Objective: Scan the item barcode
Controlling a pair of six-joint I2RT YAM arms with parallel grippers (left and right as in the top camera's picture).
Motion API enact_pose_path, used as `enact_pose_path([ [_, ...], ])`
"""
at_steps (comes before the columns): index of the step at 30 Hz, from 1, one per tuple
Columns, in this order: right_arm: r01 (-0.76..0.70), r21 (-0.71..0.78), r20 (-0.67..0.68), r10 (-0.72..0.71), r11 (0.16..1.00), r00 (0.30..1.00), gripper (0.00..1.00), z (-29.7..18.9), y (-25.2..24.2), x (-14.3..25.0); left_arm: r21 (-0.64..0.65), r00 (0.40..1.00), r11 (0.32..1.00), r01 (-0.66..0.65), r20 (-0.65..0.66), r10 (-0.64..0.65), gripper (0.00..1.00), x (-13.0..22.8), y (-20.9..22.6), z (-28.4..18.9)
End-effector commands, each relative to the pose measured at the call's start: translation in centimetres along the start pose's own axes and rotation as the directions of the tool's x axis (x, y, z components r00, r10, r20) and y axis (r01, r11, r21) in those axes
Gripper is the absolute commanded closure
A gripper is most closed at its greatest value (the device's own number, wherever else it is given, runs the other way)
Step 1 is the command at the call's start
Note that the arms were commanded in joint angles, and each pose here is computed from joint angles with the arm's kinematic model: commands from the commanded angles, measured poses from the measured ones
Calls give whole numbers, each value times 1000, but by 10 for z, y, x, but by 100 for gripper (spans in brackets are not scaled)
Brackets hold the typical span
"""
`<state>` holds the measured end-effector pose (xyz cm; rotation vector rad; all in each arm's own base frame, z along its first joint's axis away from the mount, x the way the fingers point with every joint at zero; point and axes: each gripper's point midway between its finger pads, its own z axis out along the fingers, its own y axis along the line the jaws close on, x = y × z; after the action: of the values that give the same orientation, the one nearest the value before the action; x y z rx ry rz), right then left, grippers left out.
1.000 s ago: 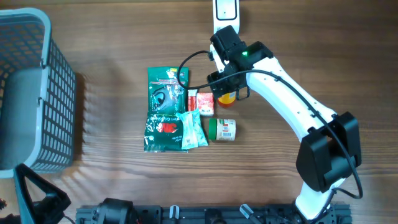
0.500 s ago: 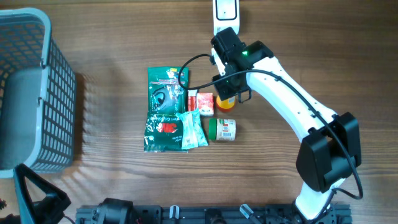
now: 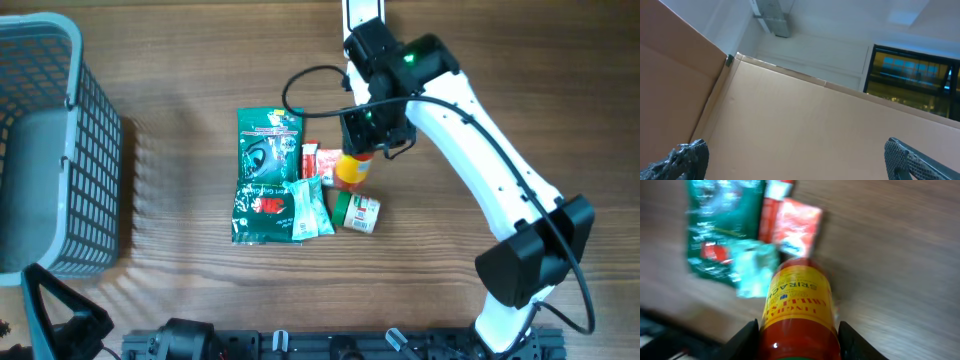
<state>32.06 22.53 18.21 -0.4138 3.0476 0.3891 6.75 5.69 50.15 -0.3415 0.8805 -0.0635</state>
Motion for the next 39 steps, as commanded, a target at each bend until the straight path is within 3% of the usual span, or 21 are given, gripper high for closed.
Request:
enact_pose_path([
  [1, -39, -186, 1, 40, 982, 999, 84, -30, 36, 3, -15, 999, 1000, 18, 28, -17, 0, -7, 5, -7],
  [4, -53, -293, -31, 46, 955, 998, 83, -49, 55, 17, -12, 998, 1000, 27, 50, -27, 0, -13, 7, -14],
  [7, -169, -375, -102, 141, 912, 985, 85, -62, 71, 28, -10, 998, 999, 33, 62, -32, 0, -17, 8, -17],
  [12, -504, -282, -275, 435, 816, 857, 95, -62, 69, 44, -10, 997, 999, 36, 61, -35, 0, -17, 8, -17],
  [16, -649, -235, -331, 568, 724, 754, 90, -63, 70, 45, -9, 997, 999, 44, 61, -43, 0, -17, 8, -17],
  [19, -686, -229, -359, 595, 690, 719, 90, -64, 74, 46, -9, 997, 999, 44, 61, -43, 0, -17, 8, -17],
  [25, -686, -238, -372, 588, 688, 718, 93, -66, 77, 47, -5, 989, 991, 136, 59, -135, 0, -16, 8, -17],
  [31, -669, -248, -346, 581, 701, 737, 96, -64, 75, 42, -6, 990, 991, 135, 52, -134, 0, -14, 8, -17],
  [34, -589, -285, -213, 550, 756, 808, 95, -60, 67, 20, -6, 990, 991, 135, 51, -134, 0, -14, 8, -17],
  [39, -314, -306, 131, 367, 899, 921, 95, -61, 52, -35, -7, 990, 991, 133, 48, -133, 0, -13, 9, -17],
])
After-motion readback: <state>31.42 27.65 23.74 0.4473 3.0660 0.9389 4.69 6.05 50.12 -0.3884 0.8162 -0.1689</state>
